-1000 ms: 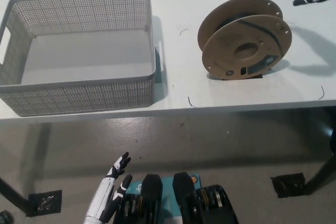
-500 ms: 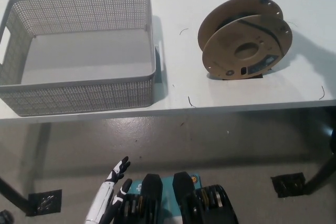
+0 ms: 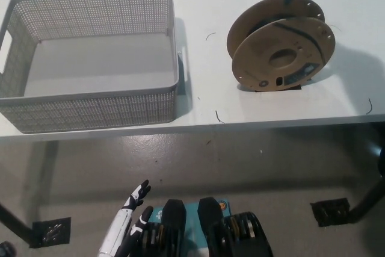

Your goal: Use the right hand to pick up a 3d printing filament and place it into a container on the left side

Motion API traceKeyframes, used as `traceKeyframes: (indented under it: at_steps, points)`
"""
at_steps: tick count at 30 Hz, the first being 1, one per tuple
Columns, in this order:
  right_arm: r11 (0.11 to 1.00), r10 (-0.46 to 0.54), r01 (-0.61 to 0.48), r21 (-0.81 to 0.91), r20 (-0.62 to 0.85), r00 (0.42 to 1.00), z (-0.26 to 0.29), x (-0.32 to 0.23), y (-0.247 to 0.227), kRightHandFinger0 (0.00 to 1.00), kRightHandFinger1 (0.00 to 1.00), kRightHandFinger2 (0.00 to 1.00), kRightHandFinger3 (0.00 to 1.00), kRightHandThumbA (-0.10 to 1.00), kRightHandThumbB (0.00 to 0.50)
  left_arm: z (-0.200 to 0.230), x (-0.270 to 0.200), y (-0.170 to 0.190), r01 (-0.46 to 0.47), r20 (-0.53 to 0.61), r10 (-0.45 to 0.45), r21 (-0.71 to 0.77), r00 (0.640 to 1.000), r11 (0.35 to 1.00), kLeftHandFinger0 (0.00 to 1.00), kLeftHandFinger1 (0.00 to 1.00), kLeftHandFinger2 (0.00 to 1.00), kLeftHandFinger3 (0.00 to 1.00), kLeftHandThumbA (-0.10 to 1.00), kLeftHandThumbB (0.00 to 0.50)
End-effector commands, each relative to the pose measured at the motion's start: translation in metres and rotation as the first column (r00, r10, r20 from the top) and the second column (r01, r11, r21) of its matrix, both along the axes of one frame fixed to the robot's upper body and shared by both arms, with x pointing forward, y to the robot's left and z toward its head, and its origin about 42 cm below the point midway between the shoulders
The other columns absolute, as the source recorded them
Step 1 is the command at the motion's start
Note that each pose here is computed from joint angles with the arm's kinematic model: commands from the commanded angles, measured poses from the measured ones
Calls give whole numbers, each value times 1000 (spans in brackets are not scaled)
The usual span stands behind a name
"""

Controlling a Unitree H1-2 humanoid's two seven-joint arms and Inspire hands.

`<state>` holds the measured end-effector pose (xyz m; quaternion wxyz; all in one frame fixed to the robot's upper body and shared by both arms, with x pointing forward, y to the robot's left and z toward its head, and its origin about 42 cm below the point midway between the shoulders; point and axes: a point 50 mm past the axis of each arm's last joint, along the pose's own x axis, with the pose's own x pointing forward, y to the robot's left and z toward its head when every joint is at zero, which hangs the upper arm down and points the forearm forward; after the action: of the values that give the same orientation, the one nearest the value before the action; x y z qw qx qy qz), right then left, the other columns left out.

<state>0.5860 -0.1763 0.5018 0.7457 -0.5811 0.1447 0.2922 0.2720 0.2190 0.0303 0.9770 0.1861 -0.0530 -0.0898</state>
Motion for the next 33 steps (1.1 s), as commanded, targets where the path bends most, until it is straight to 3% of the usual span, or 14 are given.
traceKeyframes:
  at_steps: [1,3,8,11,13,15,18,20,24,27,33]
  points:
    - [998,13,-8,-67,70,997,50,-8,9,1000,1000,1000,1000,1000,424,12,4,0,31,73,-31,-1,997,1000,1000,1000,1000,1000,1000,125]
    - [996,14,-10,-87,45,999,45,-8,11,1000,1000,1000,1000,1000,438,13,5,0,32,75,-31,-5,997,999,1000,1000,1000,1000,1000,126]
    - [999,5,-4,-54,28,1000,26,-3,8,1000,1000,1000,1000,1000,392,13,4,-1,37,75,-37,3,996,999,1000,1000,1000,1000,1000,113]
    - [998,-26,27,-51,22,999,14,1,9,1000,1000,1000,1000,1000,398,15,4,0,36,74,-36,1,997,999,1000,1000,1000,1000,1000,100]
    - [998,46,-46,-48,-3,999,1,2,9,1000,1000,1000,1000,1000,311,15,5,0,38,78,-38,1,996,999,1000,1000,1000,1000,1000,116]
    - [998,63,-64,-20,-39,997,-12,4,8,1000,1000,1000,1000,1000,283,15,6,1,37,80,-37,3,996,999,1000,1000,1000,1000,1000,122]
    - [997,11,-14,-81,-47,999,-38,8,7,1000,1000,1000,1000,1000,375,13,4,2,38,69,-39,7,997,999,1000,1000,1000,1000,1000,132]
    - [997,-28,22,-77,-67,997,-54,10,6,1000,1000,1000,1000,1000,407,13,4,1,40,64,-41,9,997,999,1000,1000,1000,1000,1000,140]
    - [994,28,-36,-103,-79,997,-74,10,8,1000,1000,1000,1000,1000,386,15,7,1,40,74,-42,20,996,999,1000,1000,1000,1000,1000,133]
    - [989,-4,-12,-147,-101,995,-86,10,10,1000,1000,1000,1000,1000,458,17,10,1,43,76,-44,14,996,999,1000,1000,1000,1000,1000,141]
    - [988,-21,8,-156,-80,997,-108,11,11,1000,1000,1000,1000,1000,443,19,13,1,50,80,-51,17,995,999,1000,1000,1000,1000,1000,137]
